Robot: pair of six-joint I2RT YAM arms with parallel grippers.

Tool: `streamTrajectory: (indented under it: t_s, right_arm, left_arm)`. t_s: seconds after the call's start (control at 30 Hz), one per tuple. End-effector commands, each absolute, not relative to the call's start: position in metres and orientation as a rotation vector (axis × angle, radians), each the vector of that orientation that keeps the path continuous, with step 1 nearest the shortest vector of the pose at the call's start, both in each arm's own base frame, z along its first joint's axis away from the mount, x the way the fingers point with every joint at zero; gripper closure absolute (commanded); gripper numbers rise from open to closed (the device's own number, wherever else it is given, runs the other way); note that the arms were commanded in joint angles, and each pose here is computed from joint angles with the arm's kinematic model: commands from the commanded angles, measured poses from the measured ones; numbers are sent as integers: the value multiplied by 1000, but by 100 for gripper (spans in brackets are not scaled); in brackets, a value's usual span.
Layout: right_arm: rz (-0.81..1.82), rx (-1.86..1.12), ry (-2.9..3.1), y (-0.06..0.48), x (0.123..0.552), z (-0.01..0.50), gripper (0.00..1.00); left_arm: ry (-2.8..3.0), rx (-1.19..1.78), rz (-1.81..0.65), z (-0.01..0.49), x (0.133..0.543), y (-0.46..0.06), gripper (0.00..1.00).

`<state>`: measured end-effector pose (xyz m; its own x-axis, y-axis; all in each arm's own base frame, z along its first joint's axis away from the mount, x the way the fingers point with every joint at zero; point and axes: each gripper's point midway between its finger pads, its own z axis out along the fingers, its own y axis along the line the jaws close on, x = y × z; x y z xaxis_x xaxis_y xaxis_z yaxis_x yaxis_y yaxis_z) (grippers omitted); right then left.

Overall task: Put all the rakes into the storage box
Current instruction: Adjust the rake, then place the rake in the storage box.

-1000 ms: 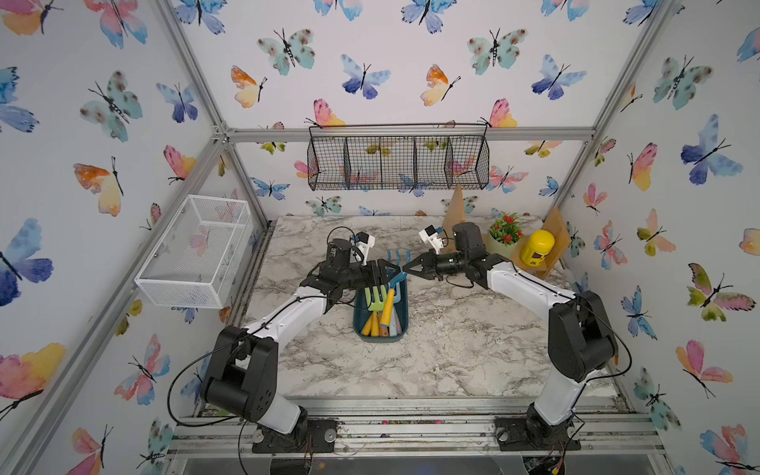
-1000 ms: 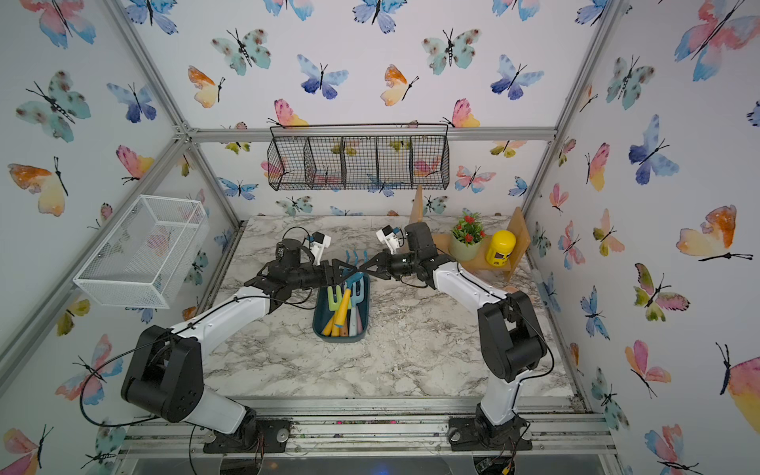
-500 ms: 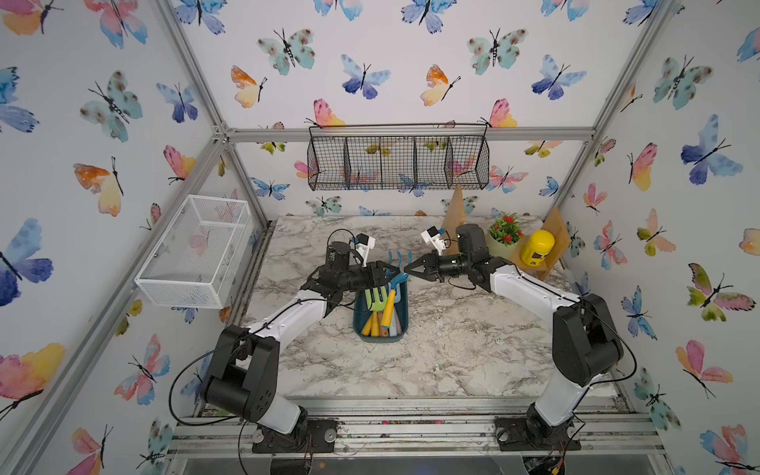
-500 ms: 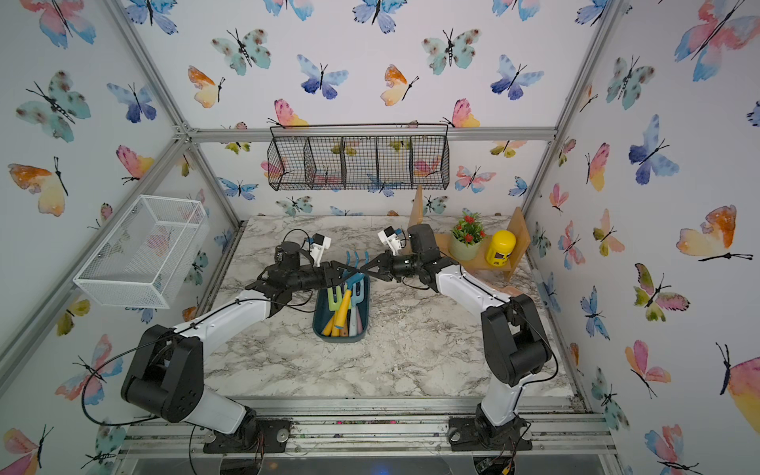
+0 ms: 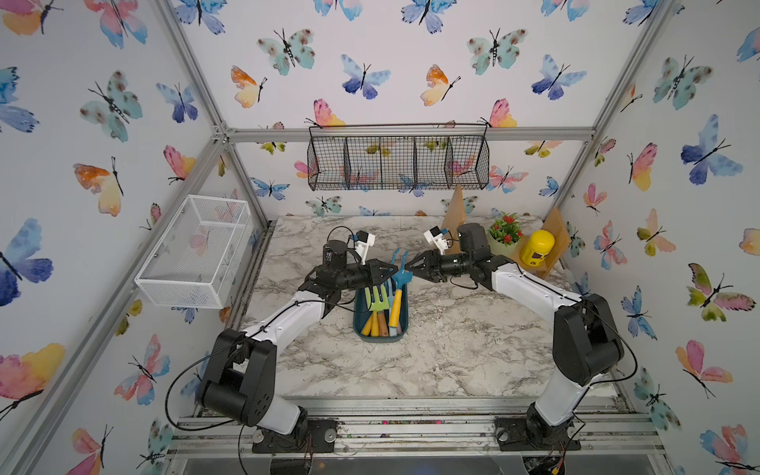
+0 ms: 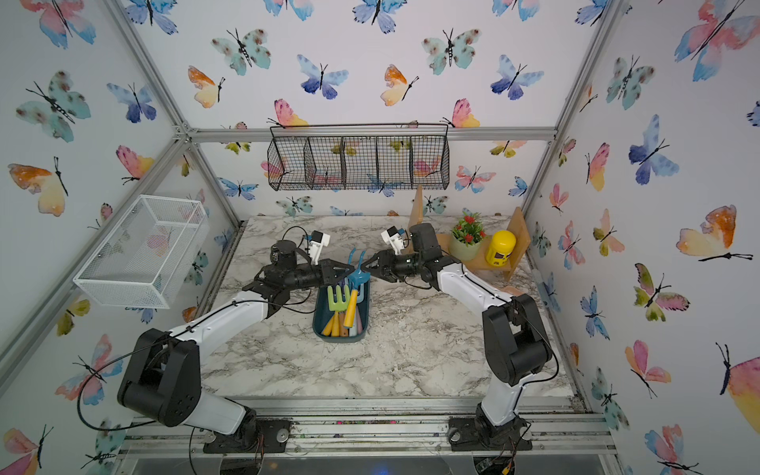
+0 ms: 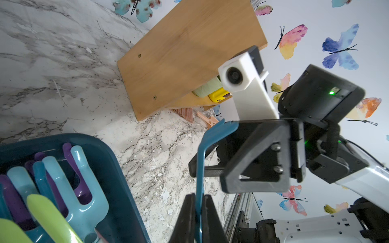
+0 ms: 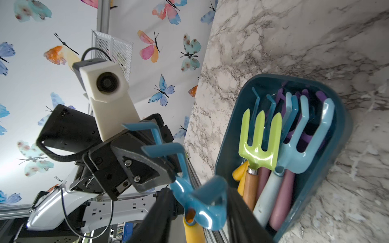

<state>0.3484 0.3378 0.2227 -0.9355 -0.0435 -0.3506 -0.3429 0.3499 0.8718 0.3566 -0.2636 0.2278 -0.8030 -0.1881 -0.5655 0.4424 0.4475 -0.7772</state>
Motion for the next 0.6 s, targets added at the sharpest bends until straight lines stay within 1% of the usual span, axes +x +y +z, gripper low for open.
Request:
streamTrajectory:
  t_s: [0.0,0.13,0.27,0.57]
  right_arm:
    - [1466,-347,2367,332,355,226,43]
    - [1362,-282,2425,323,364,208,43]
    - [1366,-248,2467,321,368,195,43]
    - [1342,-246,2471,315,364,193,44]
  left_arm:
    - [2210,123,-1217,201,363,-247,100]
    - [2348,-34,-1011,161,370,-223,100]
    - [2455,-136,-908,132,373,-212,100]
    - [2532,-167,-878,108,376,-220,100]
